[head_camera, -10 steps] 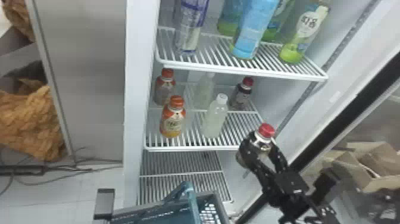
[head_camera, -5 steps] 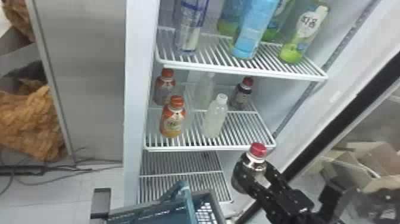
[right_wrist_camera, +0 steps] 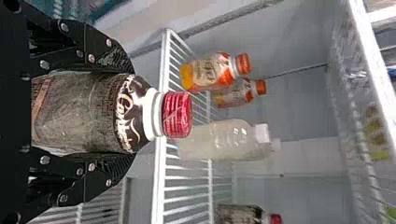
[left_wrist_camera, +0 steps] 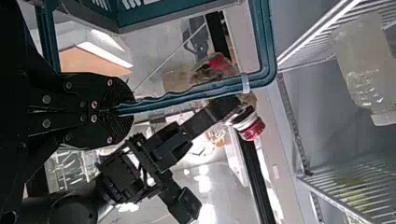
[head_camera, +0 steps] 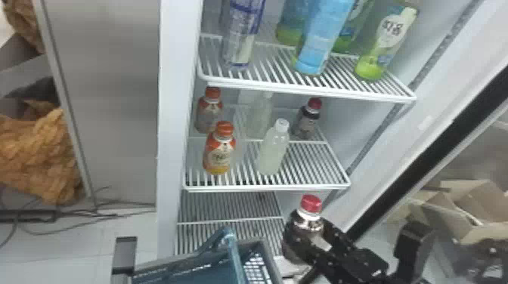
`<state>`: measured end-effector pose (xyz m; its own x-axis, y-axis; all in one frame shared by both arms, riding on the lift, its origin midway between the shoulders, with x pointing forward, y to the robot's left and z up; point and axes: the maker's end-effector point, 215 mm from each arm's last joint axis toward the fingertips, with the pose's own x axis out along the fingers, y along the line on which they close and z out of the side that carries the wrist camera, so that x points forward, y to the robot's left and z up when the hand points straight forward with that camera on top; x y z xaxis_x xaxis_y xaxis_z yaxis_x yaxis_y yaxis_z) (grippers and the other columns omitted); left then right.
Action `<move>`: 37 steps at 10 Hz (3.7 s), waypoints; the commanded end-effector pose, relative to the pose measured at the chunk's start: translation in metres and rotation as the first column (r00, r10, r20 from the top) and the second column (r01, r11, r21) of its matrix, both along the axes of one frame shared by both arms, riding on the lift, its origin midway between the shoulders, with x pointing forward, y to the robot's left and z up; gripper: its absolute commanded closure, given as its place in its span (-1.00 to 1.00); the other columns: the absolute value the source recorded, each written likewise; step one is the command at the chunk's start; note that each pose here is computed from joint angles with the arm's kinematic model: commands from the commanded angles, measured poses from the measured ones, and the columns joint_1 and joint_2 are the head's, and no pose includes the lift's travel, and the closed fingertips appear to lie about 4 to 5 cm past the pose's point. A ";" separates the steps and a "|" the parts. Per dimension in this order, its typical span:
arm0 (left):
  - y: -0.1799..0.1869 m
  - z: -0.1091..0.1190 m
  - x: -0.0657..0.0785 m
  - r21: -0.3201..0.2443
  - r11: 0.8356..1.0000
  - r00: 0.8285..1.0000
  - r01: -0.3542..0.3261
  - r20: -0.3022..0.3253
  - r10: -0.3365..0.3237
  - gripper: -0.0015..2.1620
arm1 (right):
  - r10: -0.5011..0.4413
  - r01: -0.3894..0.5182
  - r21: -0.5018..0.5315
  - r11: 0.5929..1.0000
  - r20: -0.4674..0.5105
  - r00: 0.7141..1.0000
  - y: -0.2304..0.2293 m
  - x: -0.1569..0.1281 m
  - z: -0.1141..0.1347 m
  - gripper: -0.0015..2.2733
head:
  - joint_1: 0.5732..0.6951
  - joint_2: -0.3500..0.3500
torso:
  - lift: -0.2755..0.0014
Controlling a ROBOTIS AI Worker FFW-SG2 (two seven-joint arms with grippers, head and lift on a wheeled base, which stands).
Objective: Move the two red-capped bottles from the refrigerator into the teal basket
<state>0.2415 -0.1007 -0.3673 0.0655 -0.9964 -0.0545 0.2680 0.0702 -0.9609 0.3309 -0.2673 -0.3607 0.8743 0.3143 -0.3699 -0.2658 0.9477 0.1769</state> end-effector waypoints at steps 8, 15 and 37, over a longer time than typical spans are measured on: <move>0.001 -0.006 0.020 0.022 0.999 0.999 -0.024 0.031 0.023 0.05 | 0.166 -0.144 0.107 0.984 -0.232 0.958 0.060 -0.037 -0.038 -0.47 | 1.00 -1.00 | -0.66; -0.006 0.000 0.020 0.002 1.000 0.999 -0.019 0.033 0.019 0.05 | 0.157 -0.142 0.080 0.987 -0.235 0.959 0.049 -0.024 -0.058 -0.59 | 1.00 -1.00 | -0.66; -0.013 0.003 0.012 -0.007 1.000 0.999 0.012 0.036 -0.012 0.05 | -0.279 0.367 -0.082 0.927 0.502 0.818 -0.109 0.188 0.039 -0.78 | 1.00 -1.00 | -0.66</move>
